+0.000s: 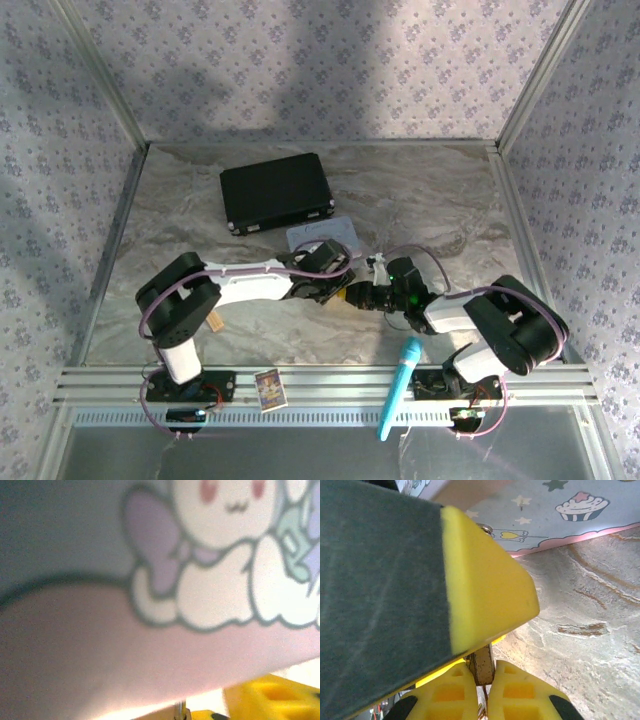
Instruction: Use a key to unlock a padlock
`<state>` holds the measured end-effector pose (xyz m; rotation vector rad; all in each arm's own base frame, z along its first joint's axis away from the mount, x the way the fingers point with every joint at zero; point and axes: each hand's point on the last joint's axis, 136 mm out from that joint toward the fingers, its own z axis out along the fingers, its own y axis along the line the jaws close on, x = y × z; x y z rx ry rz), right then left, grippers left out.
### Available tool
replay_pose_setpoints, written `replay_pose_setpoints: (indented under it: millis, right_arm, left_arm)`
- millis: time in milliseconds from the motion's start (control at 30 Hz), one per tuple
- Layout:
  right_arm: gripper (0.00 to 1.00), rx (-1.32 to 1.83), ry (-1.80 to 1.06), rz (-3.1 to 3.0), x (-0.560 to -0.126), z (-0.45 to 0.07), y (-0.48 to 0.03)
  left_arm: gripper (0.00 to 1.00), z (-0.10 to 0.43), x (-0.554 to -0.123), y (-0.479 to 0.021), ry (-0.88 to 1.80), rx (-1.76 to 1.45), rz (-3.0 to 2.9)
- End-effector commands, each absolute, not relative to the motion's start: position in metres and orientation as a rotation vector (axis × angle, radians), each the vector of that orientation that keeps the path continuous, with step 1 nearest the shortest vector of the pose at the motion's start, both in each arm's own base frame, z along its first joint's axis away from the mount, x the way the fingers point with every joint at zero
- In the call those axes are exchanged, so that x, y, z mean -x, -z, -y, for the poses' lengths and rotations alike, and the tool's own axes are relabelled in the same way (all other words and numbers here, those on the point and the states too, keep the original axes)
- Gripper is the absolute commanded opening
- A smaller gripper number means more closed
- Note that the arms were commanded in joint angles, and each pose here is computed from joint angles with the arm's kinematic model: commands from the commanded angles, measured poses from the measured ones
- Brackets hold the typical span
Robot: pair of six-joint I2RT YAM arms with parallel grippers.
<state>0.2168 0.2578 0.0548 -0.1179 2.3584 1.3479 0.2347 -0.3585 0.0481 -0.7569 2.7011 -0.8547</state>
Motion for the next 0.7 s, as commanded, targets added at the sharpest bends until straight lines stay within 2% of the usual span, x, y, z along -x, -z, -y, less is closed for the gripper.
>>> replay_pose_setpoints:
  millis: [0, 100, 233, 500, 667]
  right_arm:
    - [0.03, 0.111, -1.404, -2.289, -0.224, -0.263, -0.071]
    - [0.03, 0.088, -1.44, -2.275, -0.225, -0.264, -0.075]
    - [0.03, 0.069, -1.488, -2.256, -0.226, -0.268, -0.083]
    - [0.03, -0.004, -1.543, -2.256, -0.23, -0.271, -0.089]
    - [0.05, -0.024, -1.546, -2.294, -0.228, -0.275, -0.08]
  left_arm:
    - [0.71, 0.363, -0.234, -0.06, 1.028, 0.731, -2.612]
    - [0.73, 0.361, -0.241, -0.069, 1.185, 0.715, -2.463]
    - [0.66, 0.351, -0.246, -0.079, 1.306, 0.708, -2.291]
    - [0.42, 0.352, -0.244, -0.086, 1.401, 0.694, -2.179]
    - [0.24, 0.351, -0.241, -0.08, 1.42, 0.723, -2.177]
